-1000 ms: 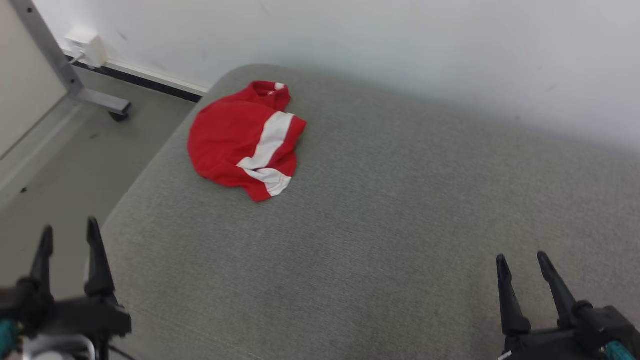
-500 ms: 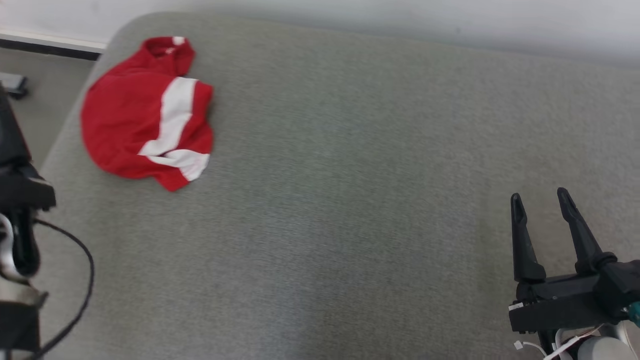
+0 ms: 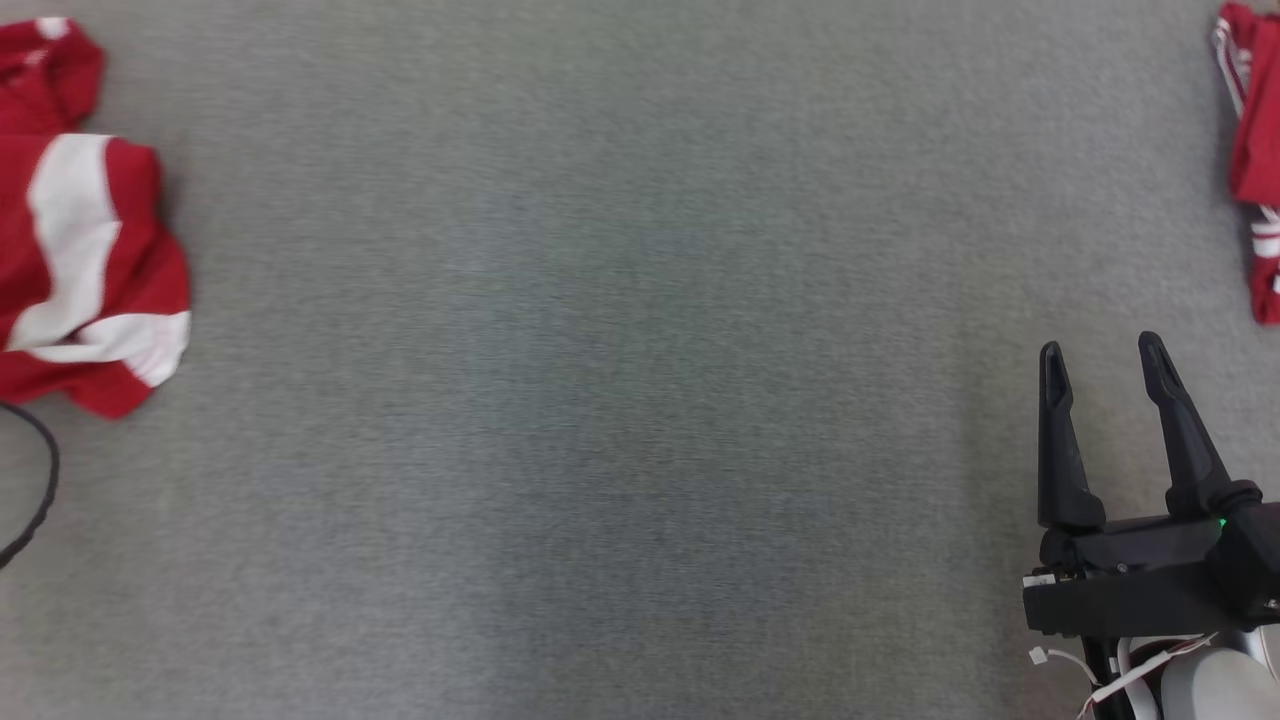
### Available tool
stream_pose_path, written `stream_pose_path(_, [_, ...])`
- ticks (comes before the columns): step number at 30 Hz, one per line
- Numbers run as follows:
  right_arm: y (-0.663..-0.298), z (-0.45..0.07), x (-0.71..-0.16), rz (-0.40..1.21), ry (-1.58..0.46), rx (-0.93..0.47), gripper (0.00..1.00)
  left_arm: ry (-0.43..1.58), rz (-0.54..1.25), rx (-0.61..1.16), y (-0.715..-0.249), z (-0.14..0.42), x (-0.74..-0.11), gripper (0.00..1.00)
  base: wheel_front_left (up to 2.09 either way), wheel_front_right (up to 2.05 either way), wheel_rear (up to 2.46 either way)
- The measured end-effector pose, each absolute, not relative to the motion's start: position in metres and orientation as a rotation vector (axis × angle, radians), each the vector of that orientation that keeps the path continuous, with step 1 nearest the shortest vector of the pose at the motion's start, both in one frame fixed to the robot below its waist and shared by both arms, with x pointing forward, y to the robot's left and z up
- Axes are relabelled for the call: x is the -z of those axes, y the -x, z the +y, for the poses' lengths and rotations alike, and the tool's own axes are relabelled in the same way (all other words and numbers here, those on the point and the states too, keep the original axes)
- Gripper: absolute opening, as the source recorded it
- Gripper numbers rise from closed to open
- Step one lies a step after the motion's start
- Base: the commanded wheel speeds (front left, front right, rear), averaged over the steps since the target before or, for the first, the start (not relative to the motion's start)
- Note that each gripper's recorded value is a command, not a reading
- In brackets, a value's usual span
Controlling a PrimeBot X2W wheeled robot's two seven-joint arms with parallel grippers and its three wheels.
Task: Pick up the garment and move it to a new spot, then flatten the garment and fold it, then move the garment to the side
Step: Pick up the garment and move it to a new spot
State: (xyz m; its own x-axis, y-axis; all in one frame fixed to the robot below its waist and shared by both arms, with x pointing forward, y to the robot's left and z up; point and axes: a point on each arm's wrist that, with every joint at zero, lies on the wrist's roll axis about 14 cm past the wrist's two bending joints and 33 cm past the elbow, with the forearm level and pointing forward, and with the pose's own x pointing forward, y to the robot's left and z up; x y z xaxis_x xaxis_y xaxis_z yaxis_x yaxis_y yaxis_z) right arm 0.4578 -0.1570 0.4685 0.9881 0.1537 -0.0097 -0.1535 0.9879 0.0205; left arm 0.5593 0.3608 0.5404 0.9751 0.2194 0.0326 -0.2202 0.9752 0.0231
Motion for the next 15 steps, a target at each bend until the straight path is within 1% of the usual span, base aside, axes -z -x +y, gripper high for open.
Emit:
stream_pose_path(6, [-0.455,-0.178,-0.458,0.04,-0.004,-0.095,1.0,-0.036,0.158,-0.175,-0.58,0.343,-0.484,1.0,0.0,0.0,0.0])
stream_pose_path(10, [-0.453,-0.184,-0.453,0.054,0.0,-0.075,1.0,-0.039,0.325,-0.165,-0.579,0.34,-0.446,1.0,0.0,0.0,0.0])
stream_pose_path(15, [-0.453,-0.184,-0.456,0.049,-0.001,-0.073,1.0,0.008,0.457,-0.163,-0.575,0.336,-0.428,1.0,0.0,0.0,0.0])
